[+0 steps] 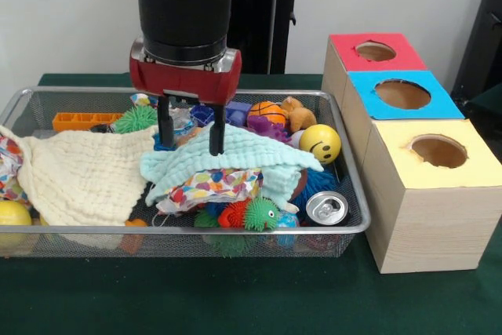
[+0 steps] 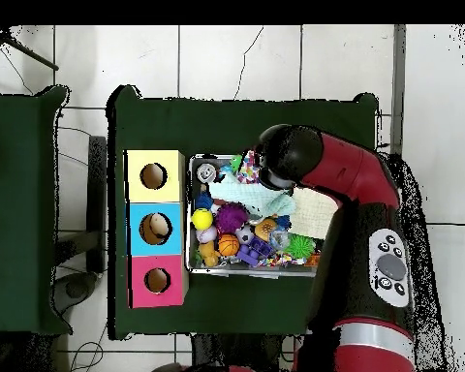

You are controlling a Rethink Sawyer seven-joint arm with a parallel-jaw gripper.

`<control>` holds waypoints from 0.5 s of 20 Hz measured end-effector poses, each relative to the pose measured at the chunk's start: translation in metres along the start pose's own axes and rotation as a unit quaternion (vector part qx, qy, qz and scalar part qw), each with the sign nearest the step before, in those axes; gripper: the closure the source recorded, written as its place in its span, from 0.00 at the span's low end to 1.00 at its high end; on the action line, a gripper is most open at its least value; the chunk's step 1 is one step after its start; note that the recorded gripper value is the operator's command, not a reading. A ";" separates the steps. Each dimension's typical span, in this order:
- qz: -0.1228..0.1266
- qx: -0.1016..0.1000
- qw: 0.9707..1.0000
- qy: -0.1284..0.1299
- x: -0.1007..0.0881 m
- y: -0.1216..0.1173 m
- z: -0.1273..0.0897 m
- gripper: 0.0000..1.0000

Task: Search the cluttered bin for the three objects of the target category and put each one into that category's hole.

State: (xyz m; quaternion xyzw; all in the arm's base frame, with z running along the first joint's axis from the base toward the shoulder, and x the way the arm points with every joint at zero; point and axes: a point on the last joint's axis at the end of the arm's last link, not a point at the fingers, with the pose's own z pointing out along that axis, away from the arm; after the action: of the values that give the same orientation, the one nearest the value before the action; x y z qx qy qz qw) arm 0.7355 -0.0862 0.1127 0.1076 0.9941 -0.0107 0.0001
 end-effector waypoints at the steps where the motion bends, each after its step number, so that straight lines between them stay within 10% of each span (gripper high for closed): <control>1: 0.001 0.000 1.000 0.001 0.001 -0.001 0.002 0.00; 10: 0.001 -0.001 1.000 0.017 0.015 0.000 0.016 0.00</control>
State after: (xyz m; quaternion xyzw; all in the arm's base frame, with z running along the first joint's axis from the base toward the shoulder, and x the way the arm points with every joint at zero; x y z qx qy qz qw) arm 0.7207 -0.0831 0.0963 0.1093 0.9938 -0.0074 -0.0166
